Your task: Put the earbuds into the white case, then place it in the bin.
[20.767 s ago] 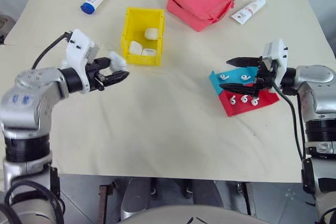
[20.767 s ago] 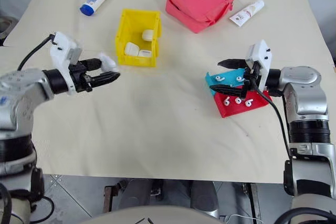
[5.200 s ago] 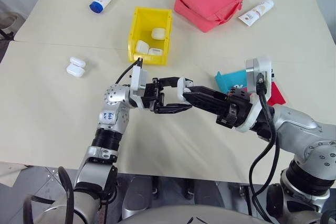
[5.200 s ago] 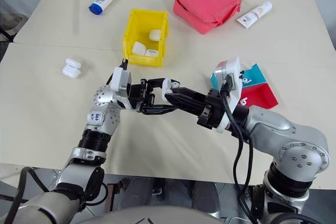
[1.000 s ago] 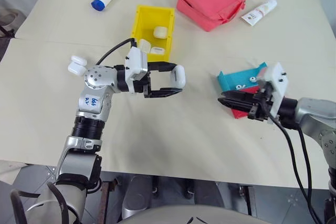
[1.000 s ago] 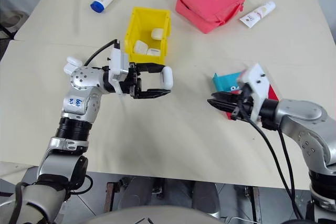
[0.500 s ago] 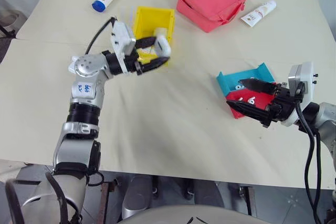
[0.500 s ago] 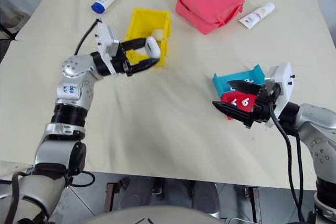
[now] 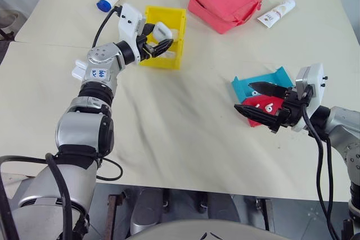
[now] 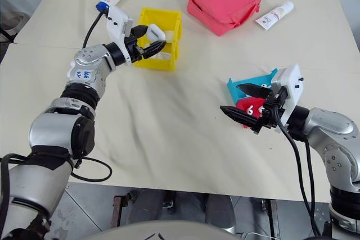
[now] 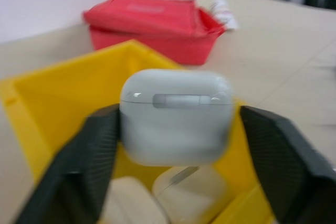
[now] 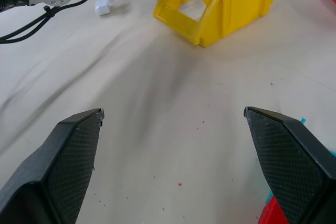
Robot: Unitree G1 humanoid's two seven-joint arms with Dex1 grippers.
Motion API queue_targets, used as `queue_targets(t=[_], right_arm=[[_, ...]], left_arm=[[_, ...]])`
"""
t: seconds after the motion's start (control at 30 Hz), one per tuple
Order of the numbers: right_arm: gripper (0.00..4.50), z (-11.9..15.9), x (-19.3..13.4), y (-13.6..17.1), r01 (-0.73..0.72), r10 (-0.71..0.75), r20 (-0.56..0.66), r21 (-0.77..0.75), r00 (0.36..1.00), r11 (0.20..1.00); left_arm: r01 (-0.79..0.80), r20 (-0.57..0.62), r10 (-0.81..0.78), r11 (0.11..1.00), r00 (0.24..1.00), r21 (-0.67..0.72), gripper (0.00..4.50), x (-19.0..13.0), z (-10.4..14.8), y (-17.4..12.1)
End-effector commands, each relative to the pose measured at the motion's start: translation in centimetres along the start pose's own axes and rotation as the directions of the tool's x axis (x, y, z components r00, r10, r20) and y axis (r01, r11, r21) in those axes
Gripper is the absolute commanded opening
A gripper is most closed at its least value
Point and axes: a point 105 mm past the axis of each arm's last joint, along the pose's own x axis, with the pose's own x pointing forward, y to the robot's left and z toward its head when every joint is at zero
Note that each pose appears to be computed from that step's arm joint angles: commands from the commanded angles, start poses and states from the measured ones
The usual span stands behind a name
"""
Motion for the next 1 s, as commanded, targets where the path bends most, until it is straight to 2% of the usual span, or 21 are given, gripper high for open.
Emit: queue_targets(t=[0.03,0.1,0.27,0.37,0.47,0.63,0.83,1.0], right_arm=[[4.5,1.2,-0.5,0.2,-0.002,0.002,0.013,-0.057,1.0,0.998],[4.5,1.4,-0.6,0.0,-0.009,0.01,0.015,-0.069,1.0,0.998],[4.5,1.3,-1.0,-0.7,-0.057,0.056,-0.01,-0.093,0.998,0.994],[4.5,0.7,-1.3,-1.8,-0.07,0.064,-0.054,-0.117,0.996,0.991],[4.5,0.3,-1.8,-2.8,-0.111,0.101,-0.085,-0.131,0.991,0.985],[4.5,-1.5,-3.1,-4.5,-0.177,0.148,-0.181,-0.16,0.972,0.971],[4.5,-1.7,-3.1,-6.5,-0.174,0.142,-0.199,-0.155,0.97,0.972],[4.5,-1.4,-2.4,-6.8,-0.189,0.156,-0.195,-0.161,0.968,0.969]], left_arm=[[0.061,0.11,-0.083,0.98,0.99,0.189,4.49,-0.5,3.6,-0.3],[0.117,0.163,-0.16,0.962,0.973,0.246,4.49,-1.3,4.6,-1.0],[0.248,0.256,-0.308,0.938,0.916,0.241,4.49,-5.6,6.0,-2.3],[0.288,0.216,-0.34,0.927,0.915,0.24,4.49,-9.0,5.4,-3.1],[0.293,0.118,-0.32,0.935,0.94,0.201,4.49,-13.7,3.4,-3.8],[0.213,0.009,-0.216,0.967,0.976,0.137,4.49,-19.7,0.2,-4.4],[0.12,-0.023,-0.119,0.99,0.993,0.074,4.49,-23.0,-0.9,-4.6],[0.098,0.003,-0.099,0.993,0.995,0.064,4.49,-23.2,-0.5,-4.7]])
